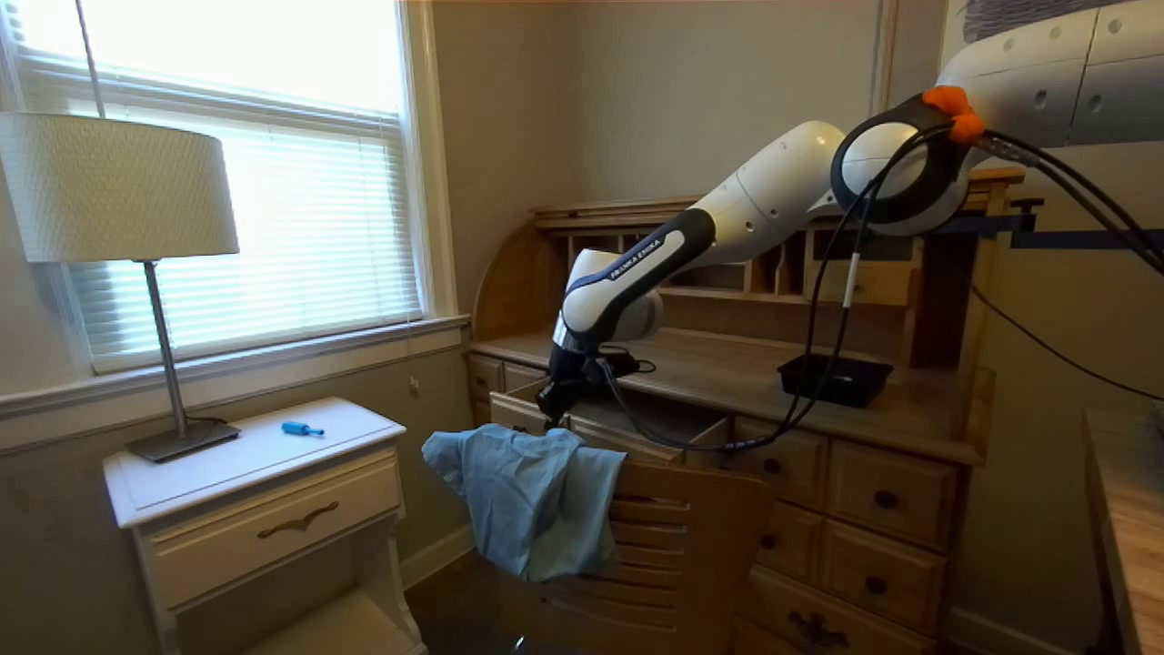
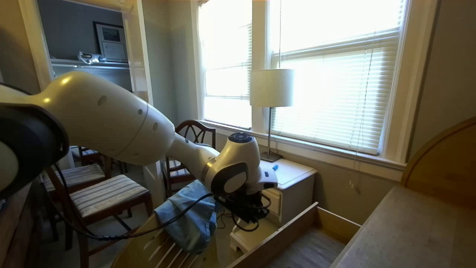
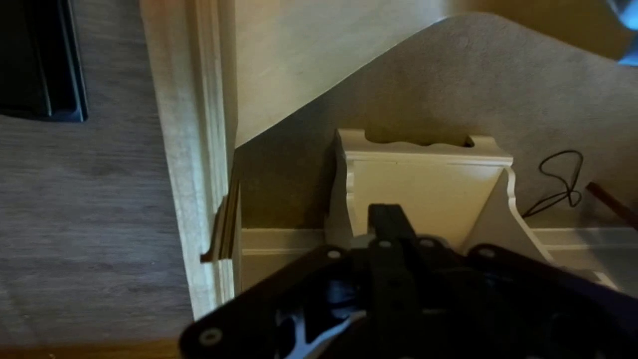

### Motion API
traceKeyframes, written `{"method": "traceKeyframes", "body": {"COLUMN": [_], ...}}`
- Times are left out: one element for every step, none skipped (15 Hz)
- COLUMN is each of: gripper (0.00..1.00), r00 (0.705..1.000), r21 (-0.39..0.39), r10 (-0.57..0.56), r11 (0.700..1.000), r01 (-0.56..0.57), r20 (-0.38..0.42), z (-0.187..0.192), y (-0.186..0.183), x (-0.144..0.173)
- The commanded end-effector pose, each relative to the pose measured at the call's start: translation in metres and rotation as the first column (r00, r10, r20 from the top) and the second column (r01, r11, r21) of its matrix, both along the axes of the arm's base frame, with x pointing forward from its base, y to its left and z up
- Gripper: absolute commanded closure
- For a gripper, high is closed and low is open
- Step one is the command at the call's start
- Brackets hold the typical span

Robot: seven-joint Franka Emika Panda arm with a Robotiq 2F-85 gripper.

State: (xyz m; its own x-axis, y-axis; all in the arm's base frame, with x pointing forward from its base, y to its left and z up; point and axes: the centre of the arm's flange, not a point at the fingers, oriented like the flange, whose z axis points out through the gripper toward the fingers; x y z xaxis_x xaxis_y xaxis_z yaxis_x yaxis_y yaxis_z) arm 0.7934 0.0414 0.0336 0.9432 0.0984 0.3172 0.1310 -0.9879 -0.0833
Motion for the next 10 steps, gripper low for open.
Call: {"method": "traceKeyframes", "body": {"gripper": [1.0, 1.0, 1.0, 1.0, 1.0, 1.0, 1.0, 1.0, 1.0, 1.0], "r00": [0.989, 0.983, 0.975, 0.966, 0.958, 0.952, 0.947, 0.947, 0.943, 0.939], "r21": [-0.03, -0.049, -0.097, -0.143, -0.199, -0.249, -0.291, -0.324, -0.353, -0.382], "r10": [-0.008, -0.011, -0.04, -0.069, -0.106, -0.144, -0.18, -0.208, -0.235, -0.259], "r11": [1.0, 0.999, 0.995, 0.989, 0.979, 0.966, 0.951, 0.938, 0.925, 0.91], "r01": [0.003, 0.002, 0.018, 0.034, 0.053, 0.075, 0.099, 0.122, 0.143, 0.159], "r20": [-0.149, -0.184, -0.22, -0.248, -0.268, -0.27, -0.265, -0.246, -0.235, -0.227], "z": [-0.036, -0.039, -0.041, -0.043, -0.043, -0.042, -0.041, -0.041, -0.032, -0.035], "y": [-0.01, -0.014, -0.019, -0.024, -0.029, -0.034, -0.037, -0.032, -0.031, -0.026], "x": [0.039, 0.036, 0.033, 0.031, 0.029, 0.028, 0.027, 0.03, 0.028, 0.026]}}
